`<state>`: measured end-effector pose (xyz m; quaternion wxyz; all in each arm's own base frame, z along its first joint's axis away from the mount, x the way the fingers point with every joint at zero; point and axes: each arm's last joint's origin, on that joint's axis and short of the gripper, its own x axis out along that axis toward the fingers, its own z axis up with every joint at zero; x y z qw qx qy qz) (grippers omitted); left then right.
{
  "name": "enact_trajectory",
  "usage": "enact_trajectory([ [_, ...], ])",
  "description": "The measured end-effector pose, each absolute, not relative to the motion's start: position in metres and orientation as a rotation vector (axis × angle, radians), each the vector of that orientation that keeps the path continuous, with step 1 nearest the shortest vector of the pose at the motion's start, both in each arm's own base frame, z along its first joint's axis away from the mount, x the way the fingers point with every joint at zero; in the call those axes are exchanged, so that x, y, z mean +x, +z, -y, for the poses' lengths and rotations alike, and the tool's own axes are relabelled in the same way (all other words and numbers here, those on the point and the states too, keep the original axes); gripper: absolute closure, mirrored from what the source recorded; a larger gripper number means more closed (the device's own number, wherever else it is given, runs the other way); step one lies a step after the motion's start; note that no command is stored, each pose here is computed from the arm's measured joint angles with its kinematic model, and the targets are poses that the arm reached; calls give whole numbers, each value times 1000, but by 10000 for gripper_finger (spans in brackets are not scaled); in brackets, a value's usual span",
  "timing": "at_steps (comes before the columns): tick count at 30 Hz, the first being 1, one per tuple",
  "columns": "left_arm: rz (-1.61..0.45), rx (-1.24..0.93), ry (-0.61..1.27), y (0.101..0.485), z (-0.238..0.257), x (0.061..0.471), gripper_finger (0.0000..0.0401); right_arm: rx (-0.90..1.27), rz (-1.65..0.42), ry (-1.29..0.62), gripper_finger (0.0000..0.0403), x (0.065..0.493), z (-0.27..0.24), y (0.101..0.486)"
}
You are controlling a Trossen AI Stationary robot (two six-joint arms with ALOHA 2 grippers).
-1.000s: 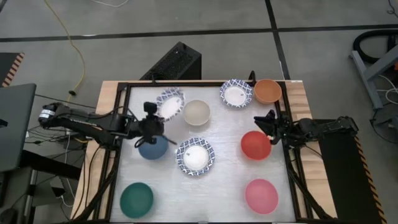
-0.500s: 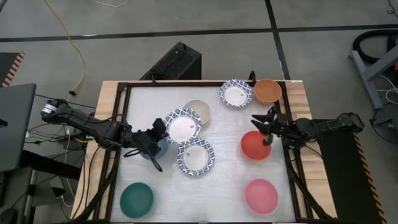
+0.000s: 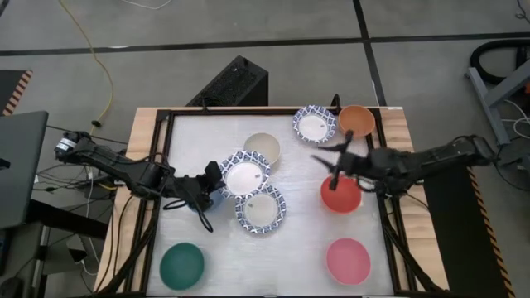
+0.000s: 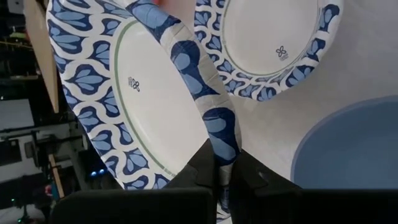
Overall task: Nest bowls inside each other by size order
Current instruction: Stack the top left white blue bowl into the center white blue bowl
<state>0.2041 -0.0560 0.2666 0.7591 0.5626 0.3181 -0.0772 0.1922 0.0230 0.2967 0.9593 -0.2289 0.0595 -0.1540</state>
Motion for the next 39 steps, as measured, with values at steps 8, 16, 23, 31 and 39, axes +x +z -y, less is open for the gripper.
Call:
enact_trajectory([
  [8,-692,1222,-174,266,56,204,401,-555,-239,-215,239,260,-38,294],
  [16,-678,1208,-223,266,57,204,401,-724,-311,-181,156,313,-59,299],
  [23,-676,1213,-253,265,58,204,401,-815,-471,-90,148,338,-77,291],
  [31,-747,1251,-211,262,55,200,401,-866,-519,-167,148,343,-87,305],
  [39,-783,1263,-185,261,51,199,401,-844,-415,-85,148,324,-116,328],
])
